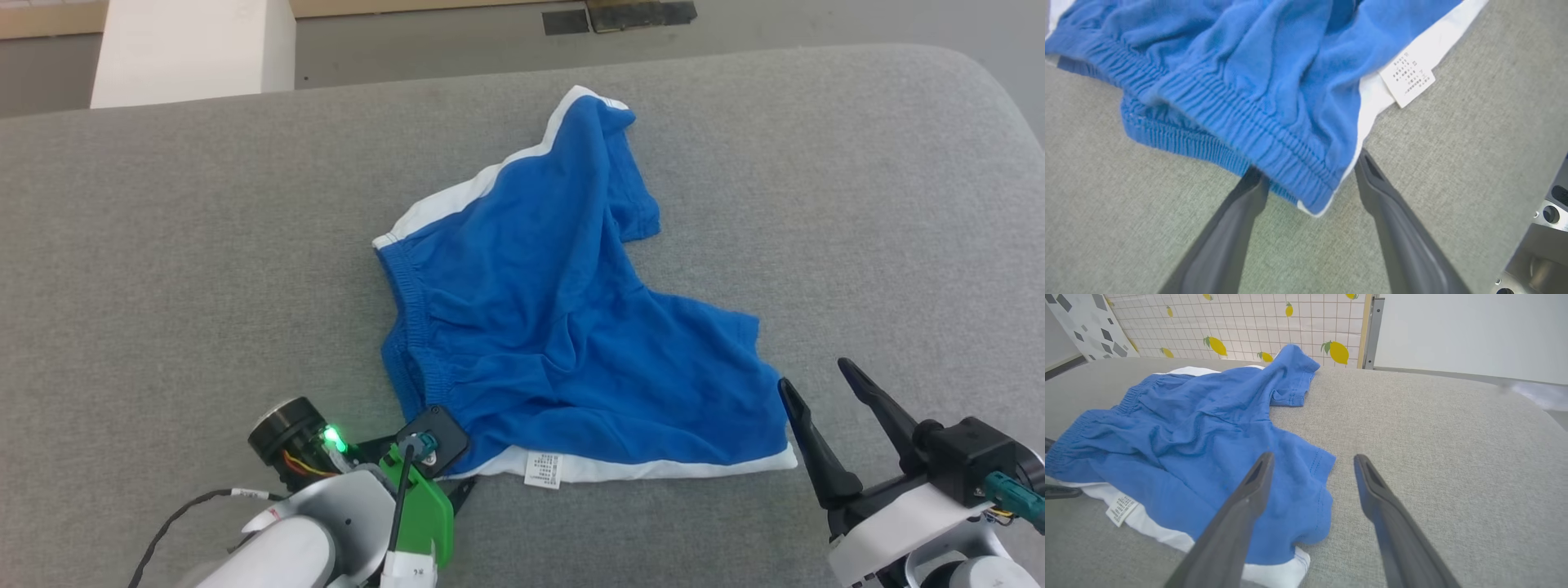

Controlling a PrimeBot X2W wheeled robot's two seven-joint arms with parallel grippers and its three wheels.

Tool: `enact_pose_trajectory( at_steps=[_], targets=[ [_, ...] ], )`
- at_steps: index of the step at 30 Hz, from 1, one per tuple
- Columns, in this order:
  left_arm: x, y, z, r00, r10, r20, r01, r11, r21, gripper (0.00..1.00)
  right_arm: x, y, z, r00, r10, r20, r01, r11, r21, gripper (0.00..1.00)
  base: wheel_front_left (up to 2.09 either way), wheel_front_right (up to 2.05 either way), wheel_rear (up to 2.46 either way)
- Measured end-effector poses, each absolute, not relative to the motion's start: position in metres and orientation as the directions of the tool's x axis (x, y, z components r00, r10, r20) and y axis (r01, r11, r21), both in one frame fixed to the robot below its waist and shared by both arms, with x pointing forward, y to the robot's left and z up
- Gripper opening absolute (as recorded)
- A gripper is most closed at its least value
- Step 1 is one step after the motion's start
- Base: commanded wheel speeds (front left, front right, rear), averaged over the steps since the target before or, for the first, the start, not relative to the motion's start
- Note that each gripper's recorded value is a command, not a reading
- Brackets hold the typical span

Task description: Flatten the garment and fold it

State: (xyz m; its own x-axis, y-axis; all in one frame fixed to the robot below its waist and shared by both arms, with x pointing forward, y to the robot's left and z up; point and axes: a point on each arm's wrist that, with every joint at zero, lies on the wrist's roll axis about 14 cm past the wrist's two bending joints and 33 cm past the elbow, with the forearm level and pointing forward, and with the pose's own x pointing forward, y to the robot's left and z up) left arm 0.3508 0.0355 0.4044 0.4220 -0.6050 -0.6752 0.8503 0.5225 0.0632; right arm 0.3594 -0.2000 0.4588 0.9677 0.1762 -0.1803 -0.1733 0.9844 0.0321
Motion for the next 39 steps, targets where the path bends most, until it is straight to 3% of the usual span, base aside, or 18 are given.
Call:
enact_pose_trajectory(
  at_steps=[2, 3, 6, 11, 17, 25, 35, 39],
  targets=[
    [0.349, 0.032, 0.403, 0.410, -0.612, -0.676, 0.857, 0.512, 0.056, 0.16, 0.358, -0.202, 0.453, 0.965, 0.171, -0.198, -0.168, 0.985, 0.032, 1.00, 0.00, 0.00, 0.00],
    [0.346, 0.031, 0.401, 0.397, -0.615, -0.682, 0.862, 0.504, 0.047, 0.00, 0.358, -0.202, 0.451, 0.964, 0.171, -0.205, -0.168, 0.985, 0.032, 1.00, 0.00, 0.00, 0.00],
    [0.340, 0.031, 0.398, 0.380, -0.616, -0.690, 0.871, 0.489, 0.043, 0.00, 0.354, -0.196, 0.445, 0.948, 0.208, -0.240, -0.216, 0.976, -0.008, 1.00, 0.00, 0.00, 0.00],
    [0.346, 0.033, 0.410, 0.420, -0.636, -0.648, 0.852, 0.521, 0.041, 0.00, 0.350, -0.200, 0.443, 0.909, 0.240, -0.340, -0.280, 0.957, -0.074, 1.00, 0.00, 0.00, 0.00],
    [0.348, 0.045, 0.415, 0.464, -0.621, -0.632, 0.823, 0.567, 0.046, 0.00, 0.336, -0.215, 0.433, 0.796, 0.233, -0.559, -0.360, 0.924, -0.127, 1.00, 0.00, 0.00, 0.00],
    [0.345, 0.054, 0.410, 0.475, -0.600, -0.644, 0.804, 0.594, 0.040, 0.00, 0.334, -0.201, 0.425, 0.639, 0.275, -0.718, -0.448, 0.892, -0.057, 1.00, 0.00, 0.00, 0.00],
    [0.342, 0.061, 0.397, 0.473, -0.587, -0.657, 0.785, 0.620, 0.011, 0.00, 0.331, -0.175, 0.373, 0.419, 0.308, -0.854, -0.489, 0.869, 0.074, 1.00, 0.00, 0.00, 0.00],
    [0.344, 0.062, 0.395, 0.478, -0.584, -0.656, 0.777, 0.629, 0.006, 0.00, 0.335, -0.169, 0.361, 0.378, 0.313, -0.872, -0.509, 0.856, 0.087, 1.00, 0.00, 0.00, 0.00]
  ],
)
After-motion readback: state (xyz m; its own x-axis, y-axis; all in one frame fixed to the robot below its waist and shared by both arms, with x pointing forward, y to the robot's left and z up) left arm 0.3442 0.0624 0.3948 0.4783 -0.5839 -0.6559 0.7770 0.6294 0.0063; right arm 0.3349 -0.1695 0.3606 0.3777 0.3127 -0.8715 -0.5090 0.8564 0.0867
